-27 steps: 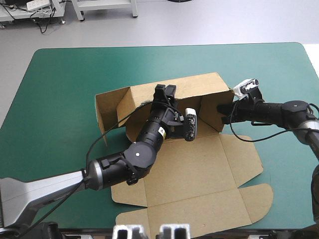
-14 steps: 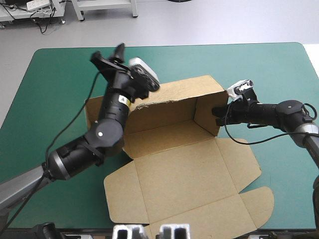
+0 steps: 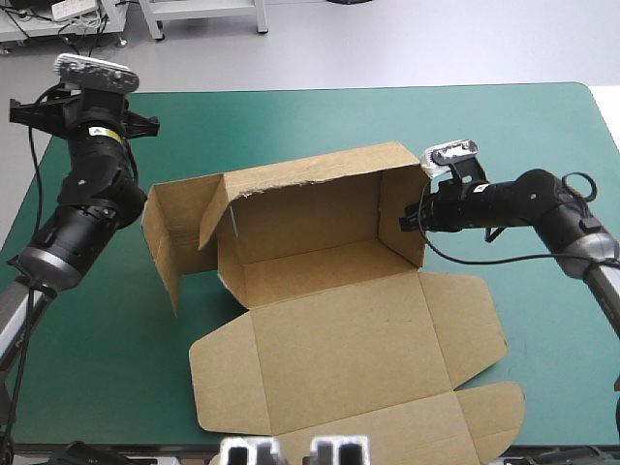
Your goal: Fold the box
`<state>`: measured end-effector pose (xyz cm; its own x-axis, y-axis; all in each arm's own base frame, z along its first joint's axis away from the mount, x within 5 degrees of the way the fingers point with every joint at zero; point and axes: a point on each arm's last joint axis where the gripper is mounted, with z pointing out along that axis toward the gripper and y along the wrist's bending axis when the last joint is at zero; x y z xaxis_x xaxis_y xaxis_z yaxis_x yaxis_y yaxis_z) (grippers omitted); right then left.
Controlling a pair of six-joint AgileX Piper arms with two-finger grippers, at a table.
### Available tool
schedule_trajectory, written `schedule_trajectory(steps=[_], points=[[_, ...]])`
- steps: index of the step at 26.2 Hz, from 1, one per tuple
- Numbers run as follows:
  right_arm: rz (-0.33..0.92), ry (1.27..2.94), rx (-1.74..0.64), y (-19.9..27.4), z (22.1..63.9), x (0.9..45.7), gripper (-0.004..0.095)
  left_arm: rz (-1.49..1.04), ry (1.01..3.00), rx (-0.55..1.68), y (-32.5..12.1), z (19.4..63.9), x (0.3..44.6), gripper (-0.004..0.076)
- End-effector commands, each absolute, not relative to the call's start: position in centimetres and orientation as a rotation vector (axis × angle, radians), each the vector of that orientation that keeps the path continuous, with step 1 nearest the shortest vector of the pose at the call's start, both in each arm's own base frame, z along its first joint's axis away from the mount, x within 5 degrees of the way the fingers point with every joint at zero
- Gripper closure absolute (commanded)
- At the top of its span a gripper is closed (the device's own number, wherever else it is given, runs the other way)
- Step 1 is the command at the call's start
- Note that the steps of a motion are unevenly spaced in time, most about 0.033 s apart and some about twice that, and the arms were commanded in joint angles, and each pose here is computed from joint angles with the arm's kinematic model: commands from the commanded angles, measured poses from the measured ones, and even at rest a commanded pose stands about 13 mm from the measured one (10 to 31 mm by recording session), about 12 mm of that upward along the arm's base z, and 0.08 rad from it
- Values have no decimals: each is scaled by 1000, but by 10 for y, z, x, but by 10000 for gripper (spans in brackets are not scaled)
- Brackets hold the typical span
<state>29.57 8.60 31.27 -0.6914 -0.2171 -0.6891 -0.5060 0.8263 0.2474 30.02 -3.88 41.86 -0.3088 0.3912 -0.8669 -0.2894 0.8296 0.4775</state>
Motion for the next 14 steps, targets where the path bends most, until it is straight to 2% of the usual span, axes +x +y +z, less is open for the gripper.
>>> schedule_trajectory(steps=[1, 5, 8, 10, 14], points=[[584, 2364, -448, 87, 349, 297, 911, 588, 1741, -65, -12, 436, 294, 379], [608, 2547, -510, 89, 357, 304, 911, 488, 1813, -201, 10, 428, 295, 379], [549, 2650, -575, 87, 355, 317, 911, 430, 1866, -224, 16, 423, 296, 379], [440, 2656, -590, 84, 350, 338, 908, 411, 1906, -204, 16, 419, 296, 379], [371, 2627, -596, 85, 331, 370, 824, 378, 1947, -175, 12, 416, 296, 379]])
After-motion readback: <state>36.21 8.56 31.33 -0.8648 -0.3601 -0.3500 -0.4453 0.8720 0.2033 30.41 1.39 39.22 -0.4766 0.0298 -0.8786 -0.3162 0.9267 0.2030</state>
